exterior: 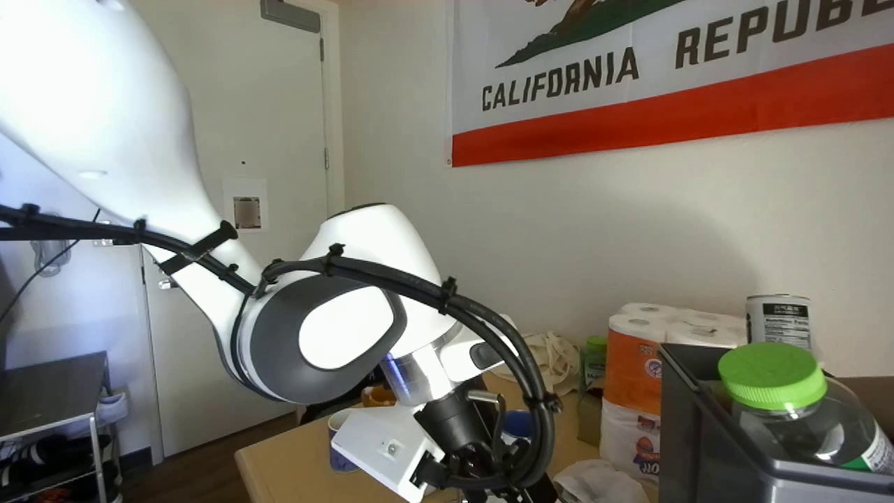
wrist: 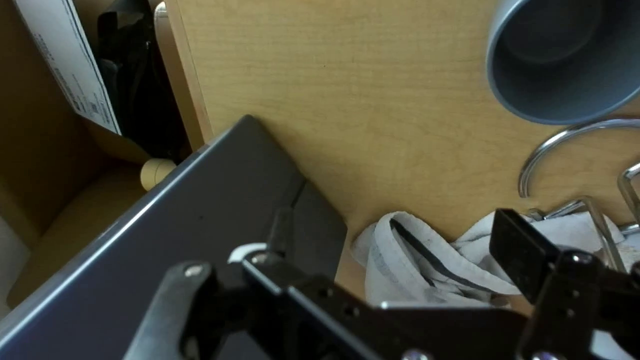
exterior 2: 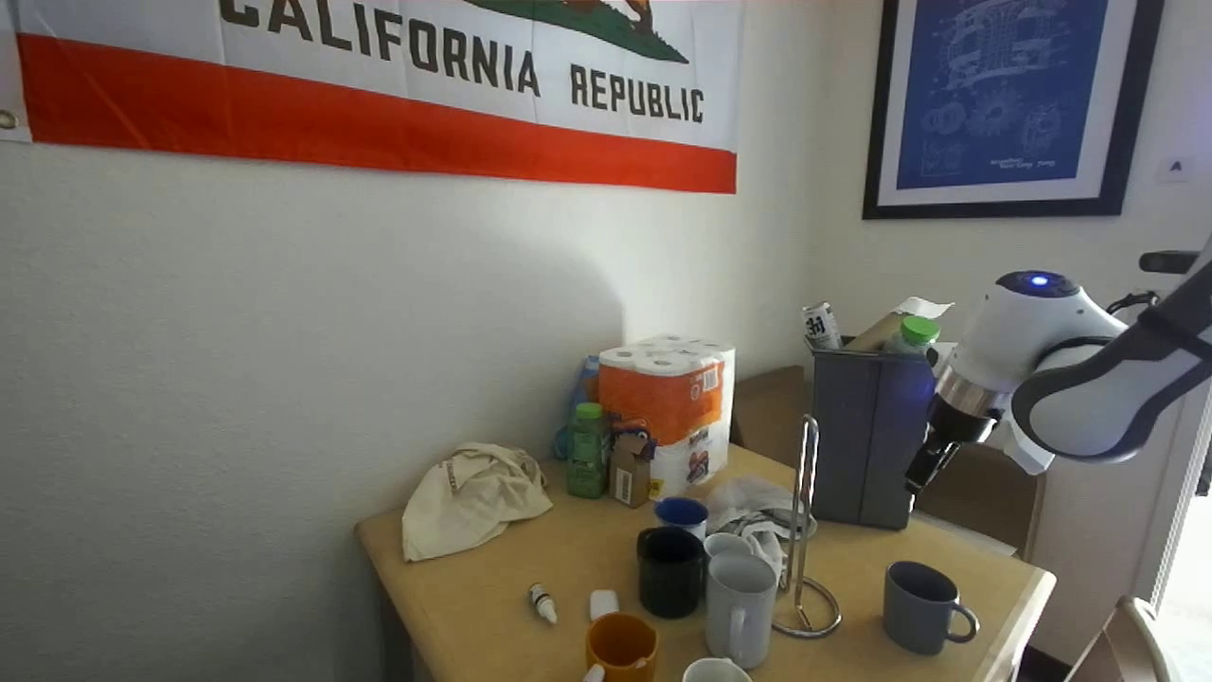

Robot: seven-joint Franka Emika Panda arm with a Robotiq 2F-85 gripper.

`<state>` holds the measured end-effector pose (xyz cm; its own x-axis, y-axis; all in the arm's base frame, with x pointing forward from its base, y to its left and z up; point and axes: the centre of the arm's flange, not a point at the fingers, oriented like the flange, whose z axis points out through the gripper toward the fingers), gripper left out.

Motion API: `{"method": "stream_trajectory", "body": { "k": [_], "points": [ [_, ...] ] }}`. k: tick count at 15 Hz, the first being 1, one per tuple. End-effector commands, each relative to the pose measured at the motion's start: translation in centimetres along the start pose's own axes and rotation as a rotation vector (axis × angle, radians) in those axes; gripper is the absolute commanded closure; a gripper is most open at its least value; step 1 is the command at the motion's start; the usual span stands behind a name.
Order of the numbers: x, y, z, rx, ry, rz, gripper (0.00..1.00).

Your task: Move the towel to the left side of the table

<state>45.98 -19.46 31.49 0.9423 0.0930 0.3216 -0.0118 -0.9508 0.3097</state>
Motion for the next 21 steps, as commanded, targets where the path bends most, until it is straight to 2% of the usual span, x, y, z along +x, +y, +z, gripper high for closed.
{"method": "stream_trajectory", "body": {
  "k": [1,4,11,17,21],
  "points": [
    [0.1,-0.1,0.0,0.001,0.001,-0.002,0.00],
    [0.9,-0.4,1.8,0.018,0.034,-0.008,0.00],
    [5.8,-2.8,10.2,0.090,0.168,-0.051,0.00],
    [9.3,-2.7,17.2,0.090,0.222,-0.075,0.00],
    [11.2,-2.2,20.0,0.098,0.272,-0.061,0.00]
  ]
}}
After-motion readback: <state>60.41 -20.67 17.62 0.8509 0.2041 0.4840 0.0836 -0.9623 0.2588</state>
